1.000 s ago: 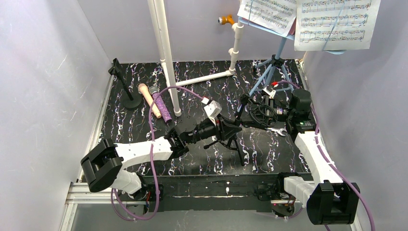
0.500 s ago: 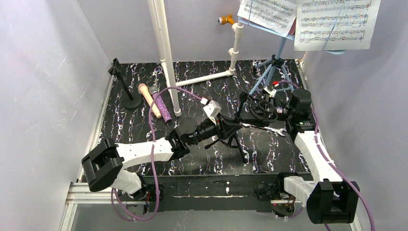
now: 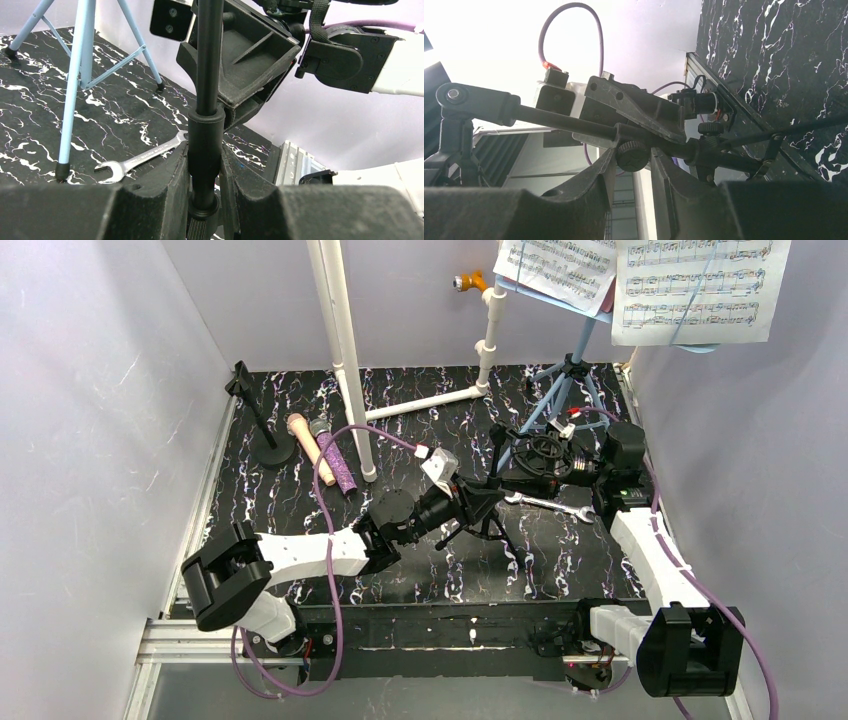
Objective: Pack up the instrument practice props
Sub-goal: Unscrew the knob on the microphone stand.
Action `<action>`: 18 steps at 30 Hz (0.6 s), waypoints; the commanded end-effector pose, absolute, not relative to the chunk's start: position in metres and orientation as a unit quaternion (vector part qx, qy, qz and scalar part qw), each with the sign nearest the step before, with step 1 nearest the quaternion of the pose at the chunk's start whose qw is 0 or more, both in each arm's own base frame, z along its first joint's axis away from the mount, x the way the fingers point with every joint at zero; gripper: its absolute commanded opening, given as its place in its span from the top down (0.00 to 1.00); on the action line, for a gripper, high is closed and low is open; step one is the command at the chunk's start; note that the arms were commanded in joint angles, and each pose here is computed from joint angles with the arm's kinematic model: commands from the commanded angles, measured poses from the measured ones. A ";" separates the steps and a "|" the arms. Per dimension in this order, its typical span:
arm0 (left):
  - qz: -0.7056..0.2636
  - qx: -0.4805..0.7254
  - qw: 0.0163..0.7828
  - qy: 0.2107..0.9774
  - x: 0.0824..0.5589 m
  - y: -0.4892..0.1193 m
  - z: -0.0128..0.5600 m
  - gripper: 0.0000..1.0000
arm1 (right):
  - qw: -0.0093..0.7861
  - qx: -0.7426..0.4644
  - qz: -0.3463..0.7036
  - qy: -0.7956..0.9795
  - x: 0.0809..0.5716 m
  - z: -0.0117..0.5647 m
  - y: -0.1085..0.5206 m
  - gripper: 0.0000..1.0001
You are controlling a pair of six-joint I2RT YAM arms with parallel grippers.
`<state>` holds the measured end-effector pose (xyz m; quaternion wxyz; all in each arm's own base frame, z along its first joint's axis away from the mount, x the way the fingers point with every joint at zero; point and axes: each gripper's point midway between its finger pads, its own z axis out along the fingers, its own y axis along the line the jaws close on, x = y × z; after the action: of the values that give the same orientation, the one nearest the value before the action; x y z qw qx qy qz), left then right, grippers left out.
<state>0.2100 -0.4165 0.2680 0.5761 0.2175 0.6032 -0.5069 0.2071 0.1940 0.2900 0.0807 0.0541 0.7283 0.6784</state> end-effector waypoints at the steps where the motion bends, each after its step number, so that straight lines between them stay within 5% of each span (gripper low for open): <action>1: -0.544 0.176 0.622 0.534 0.209 -0.411 0.325 1.00 | 0.096 0.041 0.681 0.725 0.210 0.297 0.195 0.60; 18: -0.560 0.167 0.611 0.534 0.206 -0.413 0.321 1.00 | 0.098 0.049 0.681 0.724 0.214 0.295 0.195 0.58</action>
<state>0.2125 -0.4201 0.2698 0.5769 0.1982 0.5982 -0.5197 0.2109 0.1943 0.2916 0.0829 0.0588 0.7265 0.6796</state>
